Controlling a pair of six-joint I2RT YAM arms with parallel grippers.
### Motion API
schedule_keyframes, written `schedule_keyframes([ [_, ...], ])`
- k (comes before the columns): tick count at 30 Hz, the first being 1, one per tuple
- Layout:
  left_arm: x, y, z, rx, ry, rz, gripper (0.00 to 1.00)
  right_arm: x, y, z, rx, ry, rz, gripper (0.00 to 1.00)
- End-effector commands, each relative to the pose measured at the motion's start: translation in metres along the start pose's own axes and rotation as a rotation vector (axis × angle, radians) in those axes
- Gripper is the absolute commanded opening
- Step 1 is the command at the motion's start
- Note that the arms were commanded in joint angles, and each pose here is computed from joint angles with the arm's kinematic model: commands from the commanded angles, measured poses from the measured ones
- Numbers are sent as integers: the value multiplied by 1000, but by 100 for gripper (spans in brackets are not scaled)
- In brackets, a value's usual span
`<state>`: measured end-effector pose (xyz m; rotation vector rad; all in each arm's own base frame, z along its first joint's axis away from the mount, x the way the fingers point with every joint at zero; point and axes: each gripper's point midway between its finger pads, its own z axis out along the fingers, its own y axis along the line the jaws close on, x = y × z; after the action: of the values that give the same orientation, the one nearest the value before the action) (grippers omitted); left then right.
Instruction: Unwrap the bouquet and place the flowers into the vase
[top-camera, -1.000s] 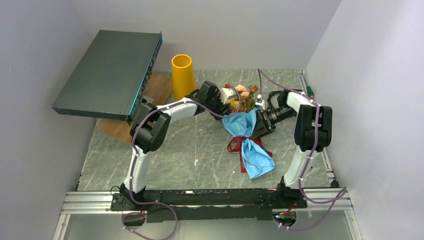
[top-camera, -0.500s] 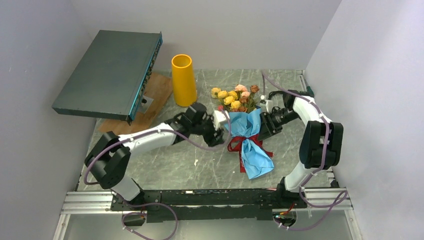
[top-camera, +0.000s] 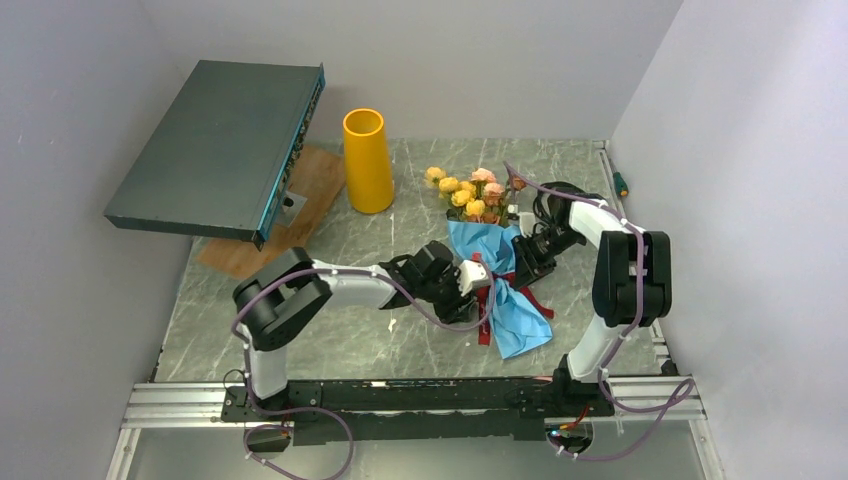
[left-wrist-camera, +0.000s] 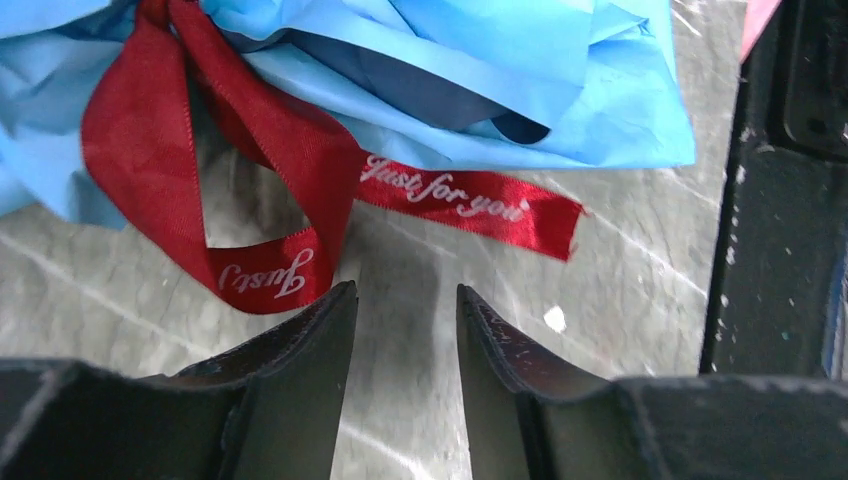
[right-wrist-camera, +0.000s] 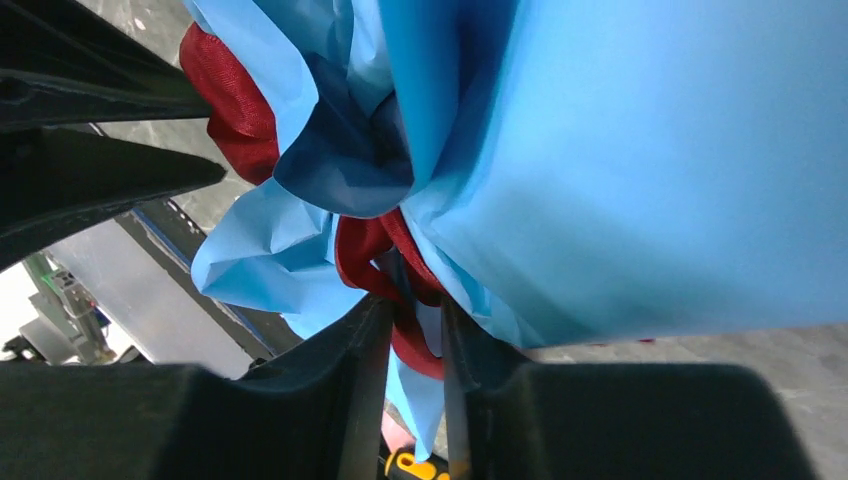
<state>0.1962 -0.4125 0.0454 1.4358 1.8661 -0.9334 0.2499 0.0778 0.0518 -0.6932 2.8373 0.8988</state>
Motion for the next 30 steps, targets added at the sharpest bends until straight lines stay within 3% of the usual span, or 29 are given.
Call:
schedule_keyframes([
  [1, -36, 6, 21, -9, -98, 3, 46, -7, -9, 2, 31, -13, -14, 18],
  [6, -35, 12, 33, -20, -101, -11, 44, 2, -15, 9, 43, 18, 3, 0],
  [12, -37, 41, 28, -167, -130, -40, 48, -2, -11, 11, 11, 7, 25, 0],
  [18, -46, 76, -27, -346, -168, -49, 52, -3, -1, 10, -20, -12, 47, 0],
  [24, -39, 20, -51, -166, -192, 119, 55, 1, 2, 10, -17, -16, 61, 0],
  [30, -32, -24, -29, -12, -186, 174, 50, 1, 4, 9, -25, -13, 73, 0],
])
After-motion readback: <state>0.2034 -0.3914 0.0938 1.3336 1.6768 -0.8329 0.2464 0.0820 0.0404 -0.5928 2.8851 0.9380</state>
